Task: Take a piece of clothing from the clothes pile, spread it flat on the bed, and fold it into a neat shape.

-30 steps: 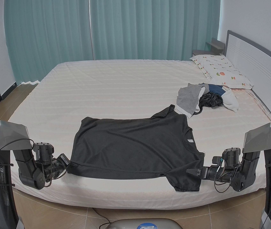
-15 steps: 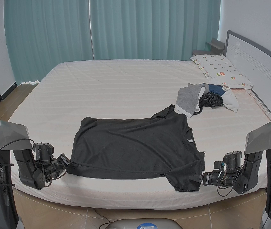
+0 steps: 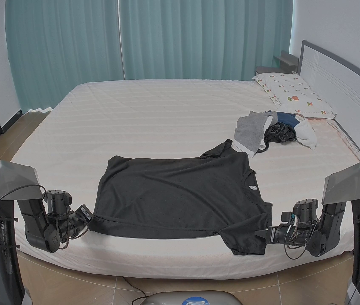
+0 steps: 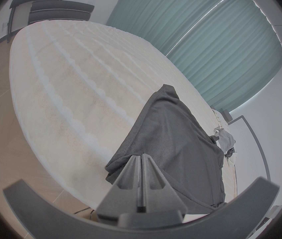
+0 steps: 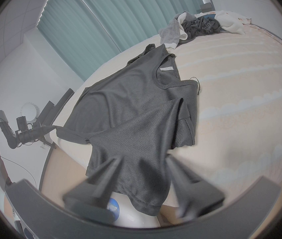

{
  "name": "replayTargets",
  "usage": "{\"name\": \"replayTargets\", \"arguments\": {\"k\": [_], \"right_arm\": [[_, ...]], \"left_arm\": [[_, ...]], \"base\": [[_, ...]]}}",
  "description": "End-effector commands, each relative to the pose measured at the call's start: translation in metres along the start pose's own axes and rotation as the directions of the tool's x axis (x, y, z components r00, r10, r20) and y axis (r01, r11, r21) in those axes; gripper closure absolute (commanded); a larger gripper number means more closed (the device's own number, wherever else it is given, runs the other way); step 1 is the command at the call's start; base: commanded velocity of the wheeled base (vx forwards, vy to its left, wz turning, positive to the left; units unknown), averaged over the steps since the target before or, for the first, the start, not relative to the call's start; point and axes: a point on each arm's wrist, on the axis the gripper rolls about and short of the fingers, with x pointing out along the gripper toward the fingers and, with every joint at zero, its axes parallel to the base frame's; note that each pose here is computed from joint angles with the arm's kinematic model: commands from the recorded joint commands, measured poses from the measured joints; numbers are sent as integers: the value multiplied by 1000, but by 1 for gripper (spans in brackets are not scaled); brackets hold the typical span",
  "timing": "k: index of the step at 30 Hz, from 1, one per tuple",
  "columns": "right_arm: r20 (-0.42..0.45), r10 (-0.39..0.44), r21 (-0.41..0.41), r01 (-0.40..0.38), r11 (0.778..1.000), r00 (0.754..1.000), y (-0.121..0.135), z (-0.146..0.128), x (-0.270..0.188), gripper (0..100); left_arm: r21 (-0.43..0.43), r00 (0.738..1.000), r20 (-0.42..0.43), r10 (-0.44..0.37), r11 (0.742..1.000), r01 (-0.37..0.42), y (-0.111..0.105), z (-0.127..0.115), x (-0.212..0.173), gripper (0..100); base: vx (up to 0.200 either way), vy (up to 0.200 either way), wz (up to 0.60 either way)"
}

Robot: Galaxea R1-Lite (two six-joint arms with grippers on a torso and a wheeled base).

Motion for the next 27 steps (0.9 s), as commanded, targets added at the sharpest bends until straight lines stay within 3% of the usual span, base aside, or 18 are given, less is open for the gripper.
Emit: {"name": "replayTargets", "arguments": {"k": [1,12,23,27], "right_arm": [[-6,-20,5,20,1000,1000,0,-2,-3,100],[-21,-48,29,49,998,999,0,-7,-34,100],[-12,1,64,0,998,1000,-6,-5,-73,100],[-44,-6,13,6,1000,999,-7,-13,-76,100]], "left_arm": [[1,1000,1,0,1000,0,0,0,0,100],[6,1000,-2,7,1000,-7,1,-1,-1,100],[125,998,-18,54,991,-52,6,-9,-17,100],[182,996,-17,83,980,-79,10,-12,-20,100]], "base": [[0,0,0],[0,0,0],[0,0,0],[0,0,0]]}}
